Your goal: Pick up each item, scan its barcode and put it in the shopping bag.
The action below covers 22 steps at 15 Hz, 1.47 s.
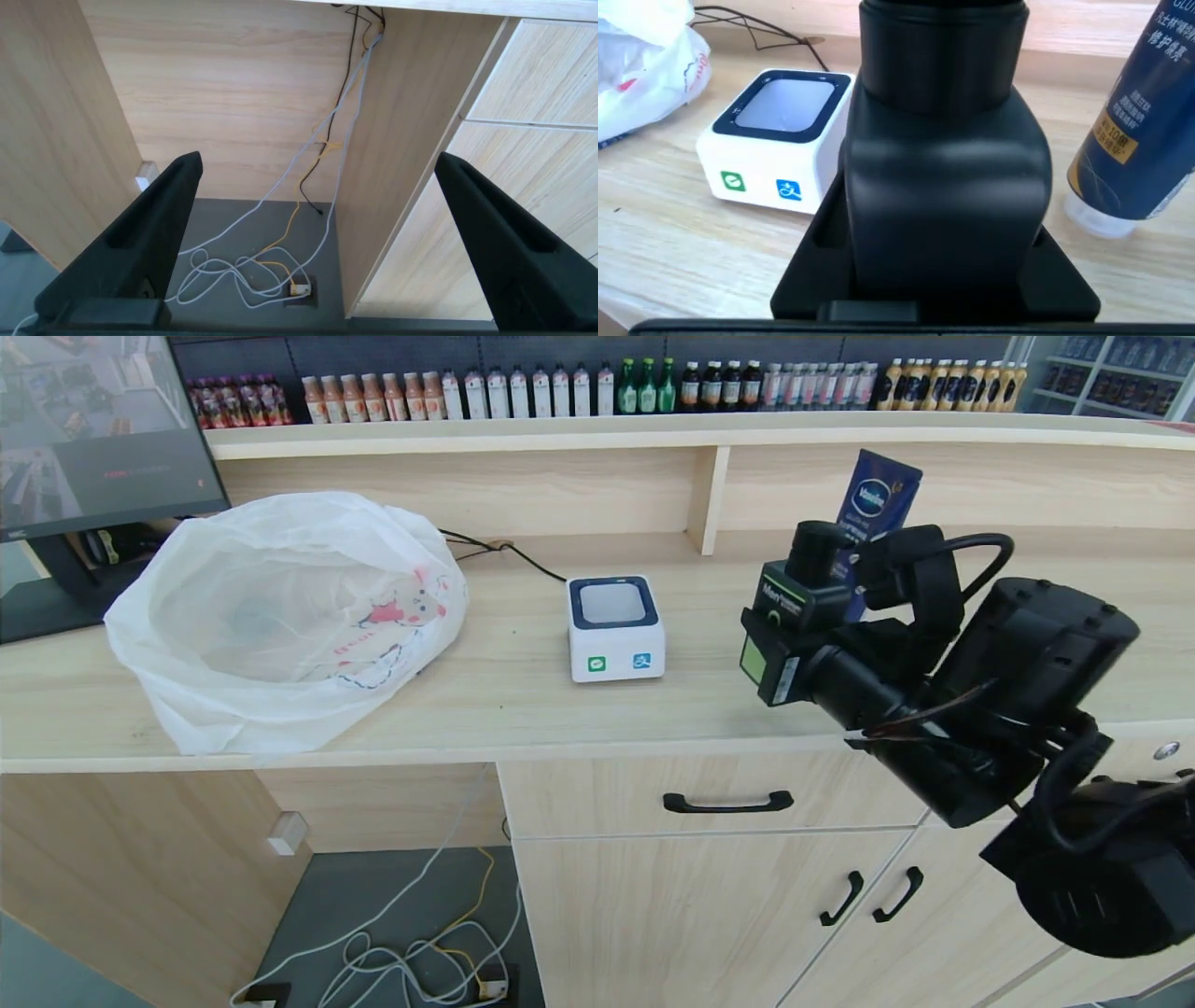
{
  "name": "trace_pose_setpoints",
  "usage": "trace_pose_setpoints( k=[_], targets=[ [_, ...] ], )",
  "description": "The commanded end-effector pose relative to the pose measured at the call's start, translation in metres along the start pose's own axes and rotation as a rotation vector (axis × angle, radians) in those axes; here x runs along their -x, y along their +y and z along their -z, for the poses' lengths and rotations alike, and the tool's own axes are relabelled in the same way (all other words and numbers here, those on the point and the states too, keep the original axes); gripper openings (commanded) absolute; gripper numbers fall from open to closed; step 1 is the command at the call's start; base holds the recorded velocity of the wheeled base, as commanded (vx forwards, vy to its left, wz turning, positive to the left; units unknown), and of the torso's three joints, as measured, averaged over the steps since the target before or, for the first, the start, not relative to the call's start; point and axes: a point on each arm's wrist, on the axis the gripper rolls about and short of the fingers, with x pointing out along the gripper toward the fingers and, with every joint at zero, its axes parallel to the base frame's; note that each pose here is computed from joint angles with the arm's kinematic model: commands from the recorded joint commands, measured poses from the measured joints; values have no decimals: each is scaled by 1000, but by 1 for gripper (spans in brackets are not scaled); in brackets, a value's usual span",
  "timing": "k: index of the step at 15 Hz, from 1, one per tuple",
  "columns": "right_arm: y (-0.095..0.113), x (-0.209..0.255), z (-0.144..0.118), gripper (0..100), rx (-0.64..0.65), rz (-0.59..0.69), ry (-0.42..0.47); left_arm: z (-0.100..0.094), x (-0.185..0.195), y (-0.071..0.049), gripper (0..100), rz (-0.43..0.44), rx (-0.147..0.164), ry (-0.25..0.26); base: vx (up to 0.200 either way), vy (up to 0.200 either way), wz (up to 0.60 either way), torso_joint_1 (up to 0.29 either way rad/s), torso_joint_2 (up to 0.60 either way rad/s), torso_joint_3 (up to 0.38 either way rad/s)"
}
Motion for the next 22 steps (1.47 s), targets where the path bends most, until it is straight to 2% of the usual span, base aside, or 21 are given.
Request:
trace_pose_setpoints(
  k=[1,4,8,16,20,22],
  targets=[
    [7,38,-10,0,1,-36,-14,0,0,0,100,0,0,0,0,0,0,0,0,0],
    [15,86,0,0,34,-113,8,0,0,0,100,0,0,0,0,0,0,0,0,0],
    [6,129,17,0,61,-137,53,0,0,0,100,-2,0,0,0,0,0,0,0,0],
    [21,137,10,0,72,-224,25,0,0,0,100,0,0,0,0,0,0,0,0,0],
    [39,143,3,0,170,-309,-26,0,0,0,100,-2,0,0,0,0,0,0,0,0],
    [42,144,2,0,265,-323,-44,0,0,0,100,-2,0,0,0,0,0,0,0,0]
  ],
)
